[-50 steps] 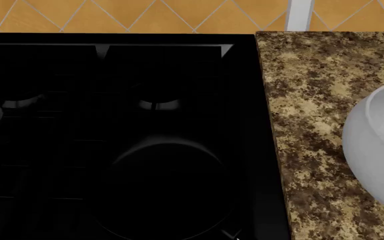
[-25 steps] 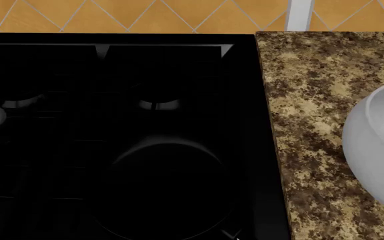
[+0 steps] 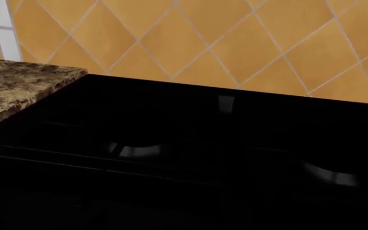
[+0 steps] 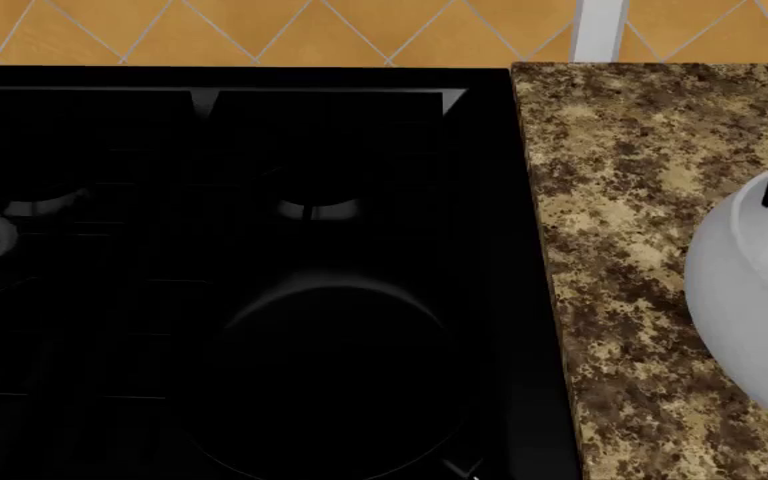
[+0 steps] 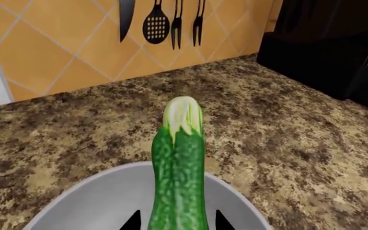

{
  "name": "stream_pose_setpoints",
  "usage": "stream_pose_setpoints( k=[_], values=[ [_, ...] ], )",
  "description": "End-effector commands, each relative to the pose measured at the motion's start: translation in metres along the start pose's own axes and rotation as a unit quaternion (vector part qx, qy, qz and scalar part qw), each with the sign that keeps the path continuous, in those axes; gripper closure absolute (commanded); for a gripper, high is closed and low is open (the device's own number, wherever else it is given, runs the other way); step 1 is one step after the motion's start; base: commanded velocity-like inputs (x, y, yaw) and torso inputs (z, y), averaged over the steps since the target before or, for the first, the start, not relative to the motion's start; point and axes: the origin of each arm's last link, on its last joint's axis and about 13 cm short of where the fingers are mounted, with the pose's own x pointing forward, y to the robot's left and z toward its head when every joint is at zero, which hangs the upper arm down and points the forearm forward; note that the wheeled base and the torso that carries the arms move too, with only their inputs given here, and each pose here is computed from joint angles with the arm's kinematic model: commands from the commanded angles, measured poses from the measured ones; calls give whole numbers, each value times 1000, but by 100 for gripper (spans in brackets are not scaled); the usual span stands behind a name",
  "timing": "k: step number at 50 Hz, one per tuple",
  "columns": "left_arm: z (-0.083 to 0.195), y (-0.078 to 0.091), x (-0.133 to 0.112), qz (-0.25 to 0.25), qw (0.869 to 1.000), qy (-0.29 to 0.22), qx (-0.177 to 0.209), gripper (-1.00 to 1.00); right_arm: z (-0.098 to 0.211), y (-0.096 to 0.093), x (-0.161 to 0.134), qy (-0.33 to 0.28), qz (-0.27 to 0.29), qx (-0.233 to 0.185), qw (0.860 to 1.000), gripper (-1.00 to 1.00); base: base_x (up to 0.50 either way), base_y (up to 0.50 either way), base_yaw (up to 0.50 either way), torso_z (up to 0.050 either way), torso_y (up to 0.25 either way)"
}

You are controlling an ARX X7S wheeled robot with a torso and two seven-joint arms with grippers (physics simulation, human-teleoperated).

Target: Pick the zucchini from the pan and place it in the bowl.

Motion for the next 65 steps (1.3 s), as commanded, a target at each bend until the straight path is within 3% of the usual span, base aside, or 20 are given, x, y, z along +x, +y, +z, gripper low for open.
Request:
stream_pose_setpoints(
  k=[1, 8, 9, 44, 45, 46, 65],
  values=[
    [-2, 0, 1, 0, 1000, 3, -1, -100, -2, 0, 2, -1, 1, -7, 1000, 100, 0, 0, 0, 0, 0],
    [-5, 0, 1, -1, 1000, 4, -2, -100, -2, -1, 1, -1, 5, 0, 1000, 100, 0, 0, 0, 0, 0],
    [-4, 0, 1, -1, 1000, 4, -2, -100, -1, -1, 0, -2, 5, 0, 1000, -100, 0, 0, 0, 0, 0],
    [-6, 1, -1, -2, 1000, 5, -7, -100, 20, -6, -20, -36, 23, 15, 999, -100, 0, 0, 0, 0, 0],
    [-6, 1, -1, -3, 1000, 5, -7, -100, 22, -6, -22, -38, 25, 16, 999, -100, 0, 0, 0, 0, 0],
    [-7, 1, -1, -4, 1000, 4, -8, -100, 44, -12, -45, -77, 37, 29, 996, -100, 0, 0, 0, 0, 0],
    [-6, -1, -2, -9, 1000, 2, -10, -100, 65, -14, -86, -148, 88, 32, 985, -100, 0, 0, 0, 0, 0]
  ],
)
